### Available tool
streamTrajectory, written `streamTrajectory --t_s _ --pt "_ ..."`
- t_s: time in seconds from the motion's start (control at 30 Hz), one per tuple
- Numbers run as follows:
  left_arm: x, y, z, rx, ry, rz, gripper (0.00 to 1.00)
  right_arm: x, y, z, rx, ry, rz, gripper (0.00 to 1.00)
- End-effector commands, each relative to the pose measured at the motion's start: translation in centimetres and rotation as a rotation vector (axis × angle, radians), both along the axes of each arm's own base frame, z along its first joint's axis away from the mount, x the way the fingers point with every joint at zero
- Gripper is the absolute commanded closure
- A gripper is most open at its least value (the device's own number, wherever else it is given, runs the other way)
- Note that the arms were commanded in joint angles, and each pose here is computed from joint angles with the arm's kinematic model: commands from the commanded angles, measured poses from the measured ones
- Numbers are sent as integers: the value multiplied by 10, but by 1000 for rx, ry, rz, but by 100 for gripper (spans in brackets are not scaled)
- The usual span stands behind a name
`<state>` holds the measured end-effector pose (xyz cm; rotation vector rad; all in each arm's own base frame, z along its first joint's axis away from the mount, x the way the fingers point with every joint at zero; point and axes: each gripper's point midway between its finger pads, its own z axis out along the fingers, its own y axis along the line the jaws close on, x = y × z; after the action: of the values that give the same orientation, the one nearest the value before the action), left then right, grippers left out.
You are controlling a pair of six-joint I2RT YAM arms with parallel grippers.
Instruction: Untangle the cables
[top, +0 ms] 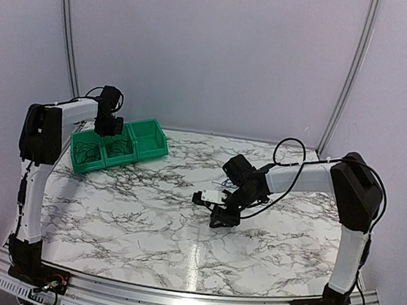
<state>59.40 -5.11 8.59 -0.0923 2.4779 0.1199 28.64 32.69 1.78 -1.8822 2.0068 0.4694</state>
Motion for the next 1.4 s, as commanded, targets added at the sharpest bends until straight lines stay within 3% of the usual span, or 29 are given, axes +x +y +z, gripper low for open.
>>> streamTrajectory --t_s 0.0,0.27,0.5,0.7,1.07,1.23,1.37 --pt "-7 -19 -34 -12 83 -63 100 -27 -47 -65 -233 118 -20 60" --pt "-14 -16 -53 2 130 -49 99 -28 -48 -67 -237 124 -14 60" --pt "-17 -2 10 43 38 15 70 -29 -48 -68 -239 130 -15 60" --pt "-32 5 46 38 -9 43 57 -29 -48 -70 -244 132 -12 60" --pt "-52 3 64 -114 -15 54 55 -29 -48 -68 -242 131 -13 60" --pt "-62 -48 73 -313 2 -127 55 -29 -48 -69 -243 132 -10 60" --pt "-75 -86 68 -302 21 -245 57 -30 -48 -71 -247 140 -9 60"
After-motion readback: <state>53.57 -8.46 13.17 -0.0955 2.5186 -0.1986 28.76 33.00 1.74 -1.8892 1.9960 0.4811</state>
